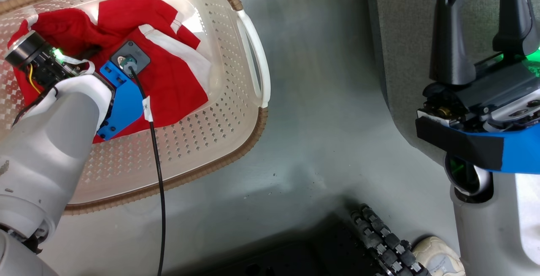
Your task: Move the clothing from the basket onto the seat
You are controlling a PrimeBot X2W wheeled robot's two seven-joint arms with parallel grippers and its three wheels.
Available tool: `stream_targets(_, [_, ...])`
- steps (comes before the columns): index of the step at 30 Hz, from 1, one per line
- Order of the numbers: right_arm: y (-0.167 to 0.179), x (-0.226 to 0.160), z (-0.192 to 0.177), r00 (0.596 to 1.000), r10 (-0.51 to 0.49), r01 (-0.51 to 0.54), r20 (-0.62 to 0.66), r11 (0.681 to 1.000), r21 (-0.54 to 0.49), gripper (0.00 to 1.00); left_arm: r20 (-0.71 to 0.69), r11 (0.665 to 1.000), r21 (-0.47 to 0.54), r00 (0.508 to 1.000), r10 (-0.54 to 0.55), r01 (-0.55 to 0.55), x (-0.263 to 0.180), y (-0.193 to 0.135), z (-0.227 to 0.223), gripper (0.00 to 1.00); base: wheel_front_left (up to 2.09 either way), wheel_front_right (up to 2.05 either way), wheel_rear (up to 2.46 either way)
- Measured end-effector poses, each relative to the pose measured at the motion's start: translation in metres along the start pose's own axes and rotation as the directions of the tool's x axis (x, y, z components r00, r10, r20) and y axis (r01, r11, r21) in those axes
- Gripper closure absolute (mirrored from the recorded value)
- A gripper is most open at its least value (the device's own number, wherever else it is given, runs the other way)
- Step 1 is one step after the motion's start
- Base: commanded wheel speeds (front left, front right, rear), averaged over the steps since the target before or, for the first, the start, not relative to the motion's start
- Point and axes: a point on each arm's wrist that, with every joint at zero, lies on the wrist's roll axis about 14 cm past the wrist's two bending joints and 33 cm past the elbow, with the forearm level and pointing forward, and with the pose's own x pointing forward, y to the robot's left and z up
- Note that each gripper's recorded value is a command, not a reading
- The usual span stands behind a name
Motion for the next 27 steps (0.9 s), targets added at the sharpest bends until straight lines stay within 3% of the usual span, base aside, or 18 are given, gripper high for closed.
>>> stream_targets(3, [-0.001, 0.000, 0.000, 1.000, -0.001, 0.001, 0.002, 1.000, -0.002, 0.00, -0.002, 1.000, -0.006, 1.000, -0.002, 0.002, 0.002, 0.000, 0.001, 0.00, 0.00, 0.00, 0.00])
stream_targets(5, [-0.001, 0.000, 0.002, 1.000, -0.002, 0.002, 0.007, 1.000, -0.003, 0.00, -0.009, 1.000, -0.007, 1.000, -0.003, 0.003, 0.002, -0.001, 0.001, 0.99, 0.00, 0.00, 0.00])
stream_targets(15, [0.000, 0.002, 0.014, 0.999, -0.001, 0.001, 0.034, 1.000, 0.003, 0.00, 0.002, 1.000, -0.013, 1.000, 0.000, 0.000, -0.009, -0.006, 0.007, 1.00, 0.00, 0.00, 0.00])
stream_targets(27, [0.005, -0.001, 0.050, 0.996, -0.002, 0.002, 0.087, 1.000, 0.008, 0.00, 0.196, 0.997, -0.080, 0.980, 0.039, -0.023, -0.059, -0.017, 0.056, 1.00, 0.00, 0.00, 0.00])
